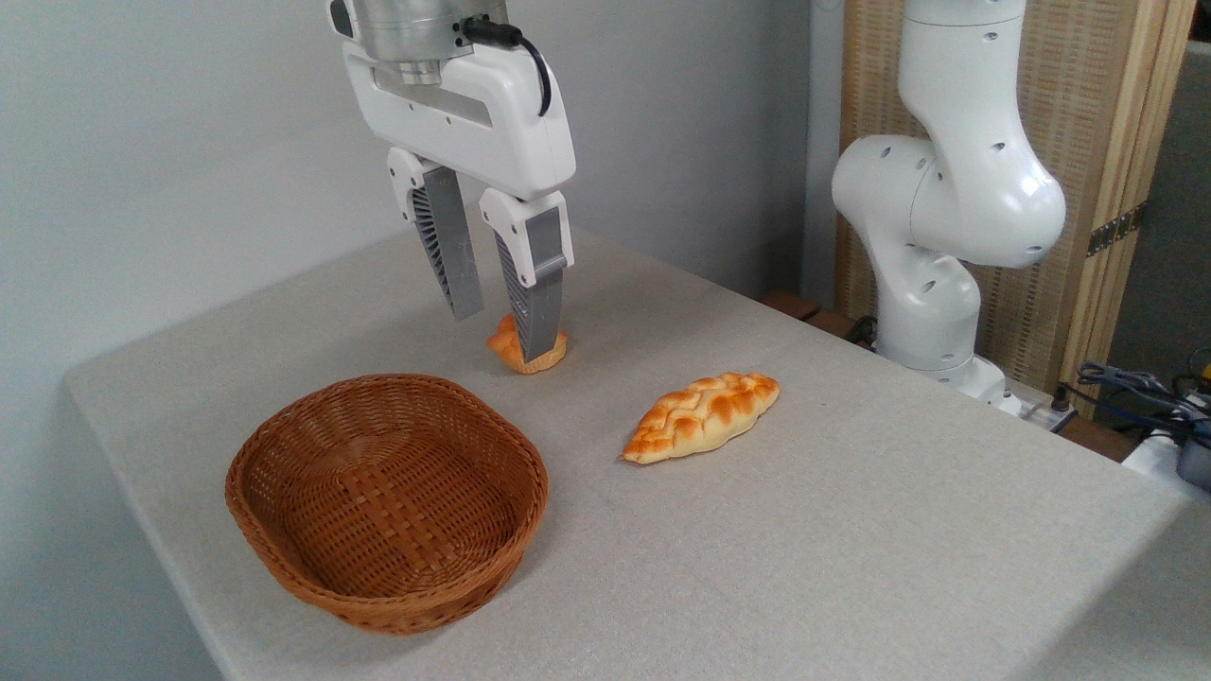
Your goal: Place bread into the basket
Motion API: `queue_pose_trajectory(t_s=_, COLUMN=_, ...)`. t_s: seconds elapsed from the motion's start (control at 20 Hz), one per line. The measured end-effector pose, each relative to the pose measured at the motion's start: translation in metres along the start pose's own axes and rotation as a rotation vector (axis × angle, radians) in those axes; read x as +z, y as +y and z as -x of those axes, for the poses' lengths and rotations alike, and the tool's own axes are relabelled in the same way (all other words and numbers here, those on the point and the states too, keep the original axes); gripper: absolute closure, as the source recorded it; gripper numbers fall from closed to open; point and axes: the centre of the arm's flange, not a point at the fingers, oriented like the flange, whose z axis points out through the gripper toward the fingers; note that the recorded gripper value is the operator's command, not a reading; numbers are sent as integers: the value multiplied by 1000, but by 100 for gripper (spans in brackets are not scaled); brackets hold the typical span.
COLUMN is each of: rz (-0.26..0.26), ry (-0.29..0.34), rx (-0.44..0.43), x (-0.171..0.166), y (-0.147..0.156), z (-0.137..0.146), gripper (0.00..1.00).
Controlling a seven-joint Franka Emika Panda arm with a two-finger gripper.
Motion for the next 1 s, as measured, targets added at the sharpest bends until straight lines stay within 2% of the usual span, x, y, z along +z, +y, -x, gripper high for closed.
queue_pose_trajectory(t_s=0.3, rz=25, ry=2, rx=-5, x=7, y=1, z=2, gripper=0)
queue_pose_trajectory(t_s=0.55, rz=24, ry=3, rx=-5, x=6, y=4, z=5, gripper=0)
queue_pose_trajectory(t_s=0.7, rz=6, ry=50, rx=-8, x=9, y=9, z=7, gripper=0)
queue_pose_trajectory(t_s=0.85, rz=25, ry=124, rx=-12, x=23, y=32, z=16, gripper=0)
queue_pose_trajectory(t_s=1.0, rz=75, ry=138, rx=12, x=46, y=72, z=25, gripper=0)
